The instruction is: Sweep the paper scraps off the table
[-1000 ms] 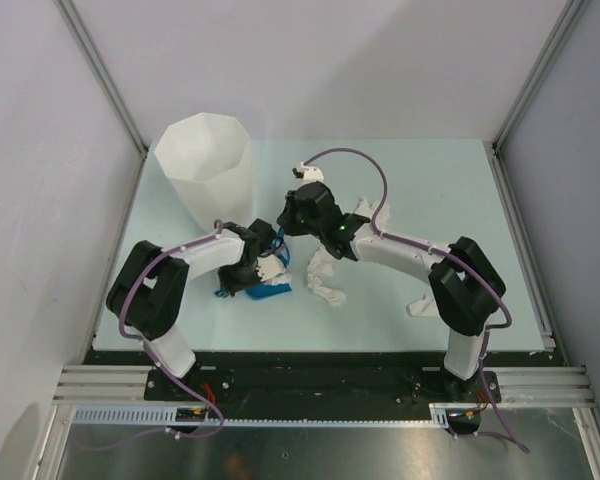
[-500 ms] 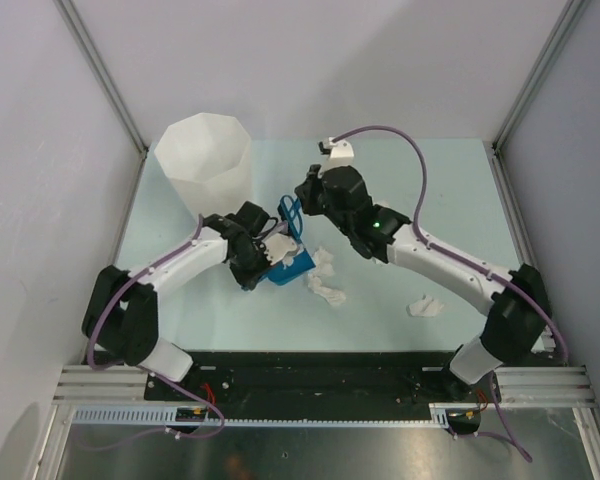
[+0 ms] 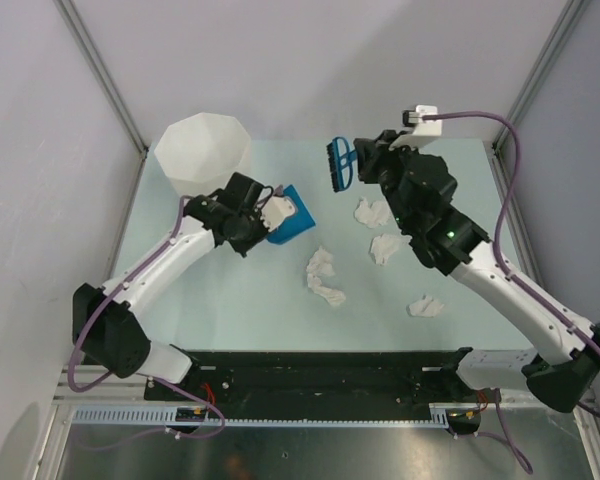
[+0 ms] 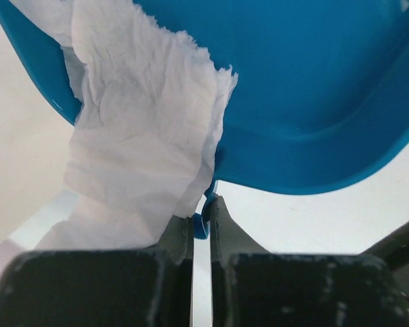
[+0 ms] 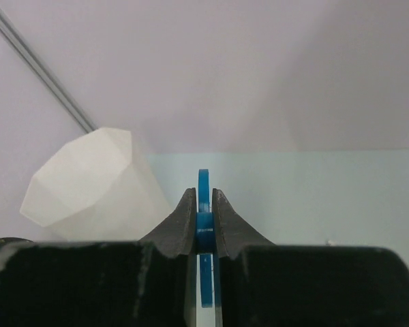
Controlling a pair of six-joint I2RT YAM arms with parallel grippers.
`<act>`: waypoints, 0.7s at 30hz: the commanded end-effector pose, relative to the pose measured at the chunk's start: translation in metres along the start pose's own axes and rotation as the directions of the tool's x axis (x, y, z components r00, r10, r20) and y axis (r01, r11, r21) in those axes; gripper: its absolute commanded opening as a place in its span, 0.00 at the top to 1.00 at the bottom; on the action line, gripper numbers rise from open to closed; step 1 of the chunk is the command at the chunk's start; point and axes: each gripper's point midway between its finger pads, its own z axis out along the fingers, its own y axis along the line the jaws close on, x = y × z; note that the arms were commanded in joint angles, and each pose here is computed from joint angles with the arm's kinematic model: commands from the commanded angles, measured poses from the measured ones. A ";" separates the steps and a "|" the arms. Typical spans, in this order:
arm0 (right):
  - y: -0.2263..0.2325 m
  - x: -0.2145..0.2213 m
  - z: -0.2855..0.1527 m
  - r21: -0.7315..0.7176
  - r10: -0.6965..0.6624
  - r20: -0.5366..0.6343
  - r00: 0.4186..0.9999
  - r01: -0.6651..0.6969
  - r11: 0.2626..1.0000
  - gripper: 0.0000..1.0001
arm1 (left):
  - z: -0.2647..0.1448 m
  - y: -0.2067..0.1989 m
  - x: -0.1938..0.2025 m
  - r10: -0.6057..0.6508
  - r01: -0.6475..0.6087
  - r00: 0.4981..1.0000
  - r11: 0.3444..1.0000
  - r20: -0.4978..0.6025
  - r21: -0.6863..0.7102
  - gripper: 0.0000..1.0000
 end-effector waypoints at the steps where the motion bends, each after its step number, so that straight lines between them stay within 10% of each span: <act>1: -0.015 -0.035 -0.021 0.049 -0.020 0.077 0.997 0.016 0.999 1.00 | -0.049 0.042 -0.019 -0.018 0.026 0.999 0.977 0.040 -0.214 1.00; 14: -0.034 0.016 -0.040 0.066 -0.075 -0.030 0.997 0.077 0.995 1.00 | -0.187 0.106 -0.049 0.032 0.092 0.975 0.842 0.219 -0.532 1.00; 21: -0.037 0.055 -0.050 0.051 -0.136 -0.108 0.985 0.142 0.989 1.00 | -0.234 0.185 -0.009 -0.073 0.018 0.997 0.626 -0.036 -0.779 1.00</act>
